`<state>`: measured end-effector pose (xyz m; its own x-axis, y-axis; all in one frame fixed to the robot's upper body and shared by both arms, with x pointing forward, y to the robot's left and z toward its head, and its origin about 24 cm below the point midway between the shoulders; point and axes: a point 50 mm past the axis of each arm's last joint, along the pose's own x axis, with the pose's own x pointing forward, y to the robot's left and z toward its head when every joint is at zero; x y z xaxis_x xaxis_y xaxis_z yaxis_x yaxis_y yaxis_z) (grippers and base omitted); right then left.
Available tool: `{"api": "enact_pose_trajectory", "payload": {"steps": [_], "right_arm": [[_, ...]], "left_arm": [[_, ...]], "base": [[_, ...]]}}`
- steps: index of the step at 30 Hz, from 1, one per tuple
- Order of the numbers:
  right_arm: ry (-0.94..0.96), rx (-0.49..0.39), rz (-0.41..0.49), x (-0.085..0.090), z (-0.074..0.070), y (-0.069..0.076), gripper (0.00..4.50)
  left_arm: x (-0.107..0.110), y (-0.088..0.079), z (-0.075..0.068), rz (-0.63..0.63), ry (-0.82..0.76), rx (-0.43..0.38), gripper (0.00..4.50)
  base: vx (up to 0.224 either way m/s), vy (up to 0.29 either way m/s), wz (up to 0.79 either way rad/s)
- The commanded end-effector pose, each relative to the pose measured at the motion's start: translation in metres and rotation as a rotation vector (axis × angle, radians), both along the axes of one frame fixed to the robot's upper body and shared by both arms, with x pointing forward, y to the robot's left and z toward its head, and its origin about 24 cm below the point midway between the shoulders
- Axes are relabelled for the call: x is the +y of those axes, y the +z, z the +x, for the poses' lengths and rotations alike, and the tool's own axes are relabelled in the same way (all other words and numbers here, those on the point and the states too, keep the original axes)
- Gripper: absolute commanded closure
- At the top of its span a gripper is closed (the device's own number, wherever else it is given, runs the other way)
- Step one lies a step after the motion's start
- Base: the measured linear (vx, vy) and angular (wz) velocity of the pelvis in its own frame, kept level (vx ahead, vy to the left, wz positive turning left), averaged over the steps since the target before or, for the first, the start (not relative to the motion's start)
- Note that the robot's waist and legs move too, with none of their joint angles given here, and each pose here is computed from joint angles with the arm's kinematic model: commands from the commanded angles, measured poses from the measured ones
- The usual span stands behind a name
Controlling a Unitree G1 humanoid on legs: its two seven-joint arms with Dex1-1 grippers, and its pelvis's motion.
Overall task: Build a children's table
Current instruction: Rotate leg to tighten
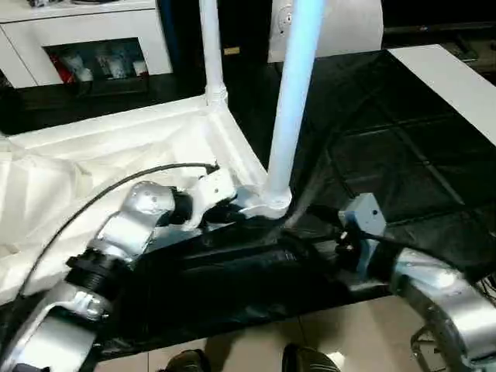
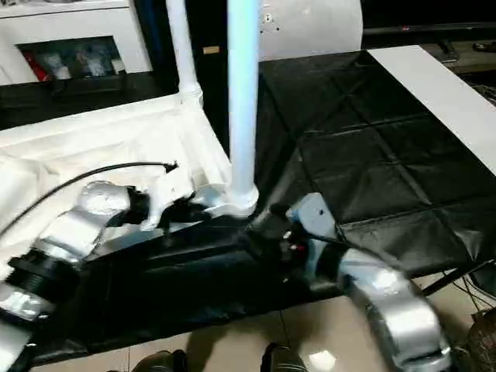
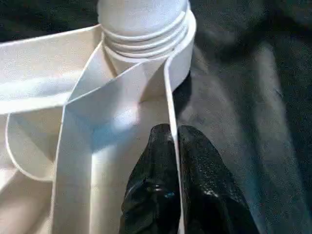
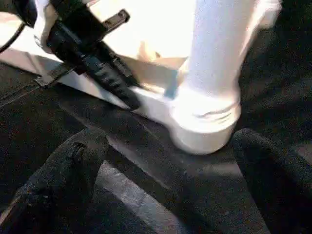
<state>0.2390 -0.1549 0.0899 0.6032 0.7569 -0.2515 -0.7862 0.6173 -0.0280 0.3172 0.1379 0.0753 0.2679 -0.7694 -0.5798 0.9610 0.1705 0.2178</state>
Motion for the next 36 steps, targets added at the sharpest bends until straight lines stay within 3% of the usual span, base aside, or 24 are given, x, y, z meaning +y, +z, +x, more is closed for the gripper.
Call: {"api": "enact_pose_trajectory", "payload": {"steps": [1, 4, 9, 10, 19, 22, 36], "right_arm": [[0.040, -0.016, 0.013, -0.005, 0.002, 0.008, 0.00], [0.089, -0.011, 0.002, -0.009, 0.004, 0.012, 0.00], [0.288, 0.017, -0.020, -0.006, 0.007, 0.015, 0.00], [0.292, 0.019, -0.019, -0.006, 0.007, 0.015, 0.29], [0.523, 0.115, -0.004, 0.005, 0.013, 0.012, 0.87], [0.552, 0.131, -0.007, 0.005, 0.013, 0.010, 1.28], [0.622, 0.191, -0.002, 0.010, 0.018, 0.002, 2.39]], "left_arm": [[-0.005, -0.013, -0.016, 0.061, -0.178, 0.058, 4.43], [-0.008, -0.007, -0.020, -0.007, -0.223, 0.090, 4.43], [-0.007, -0.005, -0.027, 0.020, -0.371, 0.106, 4.43], [-0.007, -0.005, -0.027, 0.021, -0.374, 0.107, 4.50], [-0.007, -0.004, -0.031, 0.063, -0.488, 0.123, 4.50], [-0.006, -0.003, -0.030, 0.062, -0.491, 0.123, 4.50], [-0.004, -0.003, -0.031, 0.038, -0.480, 0.154, 4.50]], "base": [[0.000, 0.000, 0.00], [0.000, 0.000, 0.00], [0.000, 0.000, 0.00], [0.000, 0.000, 0.00], [0.000, 0.000, 0.00], [0.000, 0.000, 0.00], [0.000, 0.000, 0.00]]}}
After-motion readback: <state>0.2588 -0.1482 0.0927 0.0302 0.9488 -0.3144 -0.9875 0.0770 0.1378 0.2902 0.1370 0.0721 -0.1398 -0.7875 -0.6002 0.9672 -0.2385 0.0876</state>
